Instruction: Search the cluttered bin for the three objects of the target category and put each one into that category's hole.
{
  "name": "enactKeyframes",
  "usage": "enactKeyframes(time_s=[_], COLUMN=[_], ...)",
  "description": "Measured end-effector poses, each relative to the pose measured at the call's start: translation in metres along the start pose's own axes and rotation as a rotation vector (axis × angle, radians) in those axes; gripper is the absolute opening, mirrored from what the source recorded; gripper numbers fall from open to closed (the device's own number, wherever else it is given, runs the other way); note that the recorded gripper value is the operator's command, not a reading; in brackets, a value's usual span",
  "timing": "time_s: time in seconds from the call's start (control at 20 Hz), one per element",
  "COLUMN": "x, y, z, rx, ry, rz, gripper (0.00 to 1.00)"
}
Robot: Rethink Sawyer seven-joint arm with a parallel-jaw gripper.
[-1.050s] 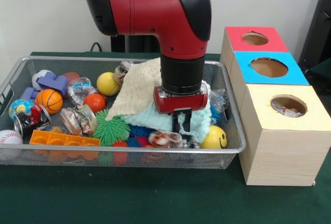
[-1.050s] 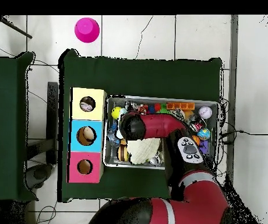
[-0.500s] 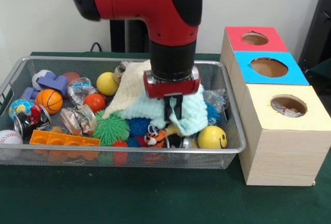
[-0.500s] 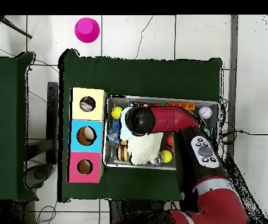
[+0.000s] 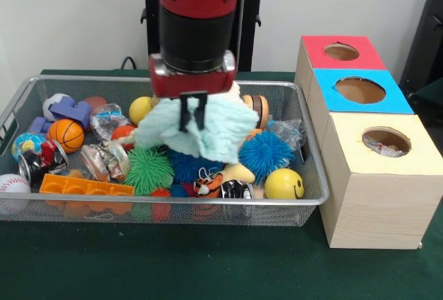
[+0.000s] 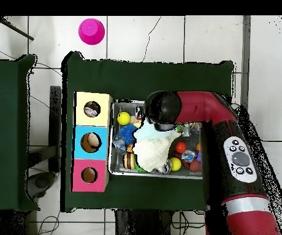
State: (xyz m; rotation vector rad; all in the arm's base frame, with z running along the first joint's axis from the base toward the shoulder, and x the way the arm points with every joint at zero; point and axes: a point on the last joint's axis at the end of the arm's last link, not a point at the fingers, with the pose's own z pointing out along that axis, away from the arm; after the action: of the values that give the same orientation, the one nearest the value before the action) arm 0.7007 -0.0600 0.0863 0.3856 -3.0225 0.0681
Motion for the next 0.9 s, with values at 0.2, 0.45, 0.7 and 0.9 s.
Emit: enactKeyframes(time_s=[0.2,0.45,0.7,0.9], x=[-0.014,-0.032,-0.051,-0.066], y=[-0.035,-0.070,-0.096,-0.114], z=[-0.017,-0.030,-0.044,-0.054], rx=[0.057,0.130,0.175,0.200], ry=[-0.034,-0.072,-0.100,-0.114], rz=[-0.097,-0.222,-0.332,-0.399], gripper=[0.00,0.00,0.00,0.00])
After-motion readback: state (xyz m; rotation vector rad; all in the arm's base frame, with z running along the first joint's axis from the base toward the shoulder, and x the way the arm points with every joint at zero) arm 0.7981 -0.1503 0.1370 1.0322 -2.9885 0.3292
